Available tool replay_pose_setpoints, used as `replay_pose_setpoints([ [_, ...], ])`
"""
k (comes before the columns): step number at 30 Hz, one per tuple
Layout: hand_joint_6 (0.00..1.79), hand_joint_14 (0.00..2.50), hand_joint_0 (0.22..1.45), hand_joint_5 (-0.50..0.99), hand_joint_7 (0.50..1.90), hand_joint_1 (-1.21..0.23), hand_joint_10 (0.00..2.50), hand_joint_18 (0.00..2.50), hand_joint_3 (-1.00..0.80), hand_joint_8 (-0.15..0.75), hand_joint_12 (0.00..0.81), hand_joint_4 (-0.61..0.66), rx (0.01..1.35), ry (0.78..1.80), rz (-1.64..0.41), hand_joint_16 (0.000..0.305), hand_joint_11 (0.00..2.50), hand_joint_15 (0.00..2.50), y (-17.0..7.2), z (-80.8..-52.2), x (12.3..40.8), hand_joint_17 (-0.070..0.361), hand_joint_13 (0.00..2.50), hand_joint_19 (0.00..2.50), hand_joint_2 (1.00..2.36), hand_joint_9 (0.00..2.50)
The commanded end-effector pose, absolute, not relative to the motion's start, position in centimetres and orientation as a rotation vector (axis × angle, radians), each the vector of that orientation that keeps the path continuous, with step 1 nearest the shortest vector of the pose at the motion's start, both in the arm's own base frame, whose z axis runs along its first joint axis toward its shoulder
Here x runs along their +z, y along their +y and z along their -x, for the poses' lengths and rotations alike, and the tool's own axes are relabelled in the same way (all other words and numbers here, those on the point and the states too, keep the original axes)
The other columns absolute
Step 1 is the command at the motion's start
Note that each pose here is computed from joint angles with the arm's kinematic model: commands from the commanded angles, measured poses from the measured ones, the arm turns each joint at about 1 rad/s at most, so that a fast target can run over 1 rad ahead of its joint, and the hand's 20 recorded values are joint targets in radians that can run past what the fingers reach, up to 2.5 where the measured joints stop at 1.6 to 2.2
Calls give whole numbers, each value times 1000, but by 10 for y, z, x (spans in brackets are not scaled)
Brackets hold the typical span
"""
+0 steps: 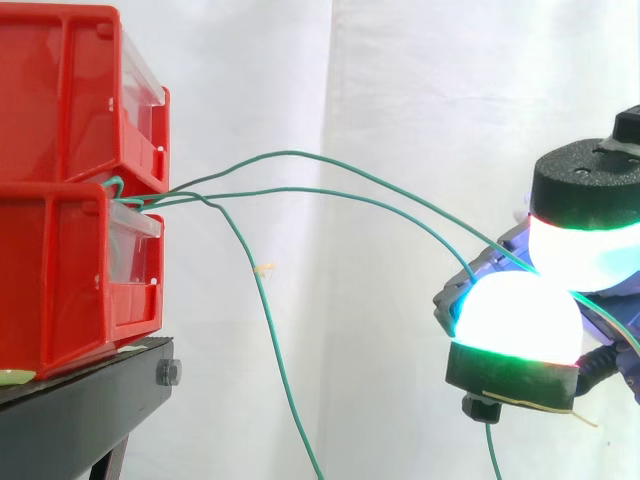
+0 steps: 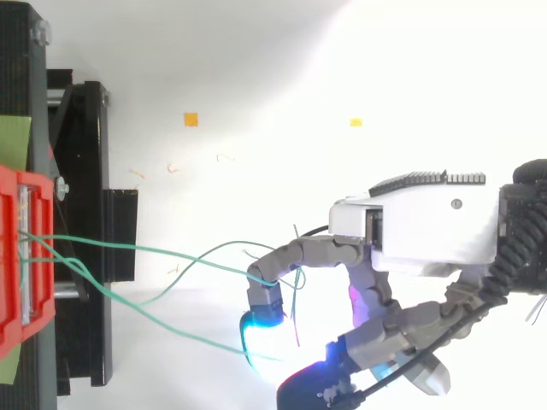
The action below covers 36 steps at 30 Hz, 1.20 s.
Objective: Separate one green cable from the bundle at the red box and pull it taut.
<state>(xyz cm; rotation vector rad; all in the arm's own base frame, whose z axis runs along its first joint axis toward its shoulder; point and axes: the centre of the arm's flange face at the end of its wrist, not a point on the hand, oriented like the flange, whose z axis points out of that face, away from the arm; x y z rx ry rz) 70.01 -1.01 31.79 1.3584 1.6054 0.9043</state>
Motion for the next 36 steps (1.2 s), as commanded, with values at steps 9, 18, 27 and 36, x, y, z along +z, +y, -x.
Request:
replay_pose_setpoints([
  [9, 506, 22, 733, 121, 1135, -741, 19, 1164, -195, 219, 390, 100, 898, 1604, -1362, 47, 554, 649, -14, -700, 317, 106, 1559, 596, 1019, 1985],
  [18, 506, 22, 733, 121, 1132, -741, 21, 1162, -196, 220, 392, 99, 914, 1590, -1352, 47, 550, 645, -13, -703, 317, 105, 1560, 604, 1019, 1983],
  [27, 506, 21, 734, 121, 1133, -741, 19, 1163, -200, 217, 387, 101, 970, 1525, -1310, 47, 545, 658, -11, -713, 322, 105, 1562, 604, 1019, 1983],
  [36, 506, 20, 734, 121, 1127, -743, 20, 1167, -189, 217, 387, 94, 1003, 1486, -1283, 46, 543, 652, -10, -719, 325, 104, 1563, 603, 1019, 1982],
])
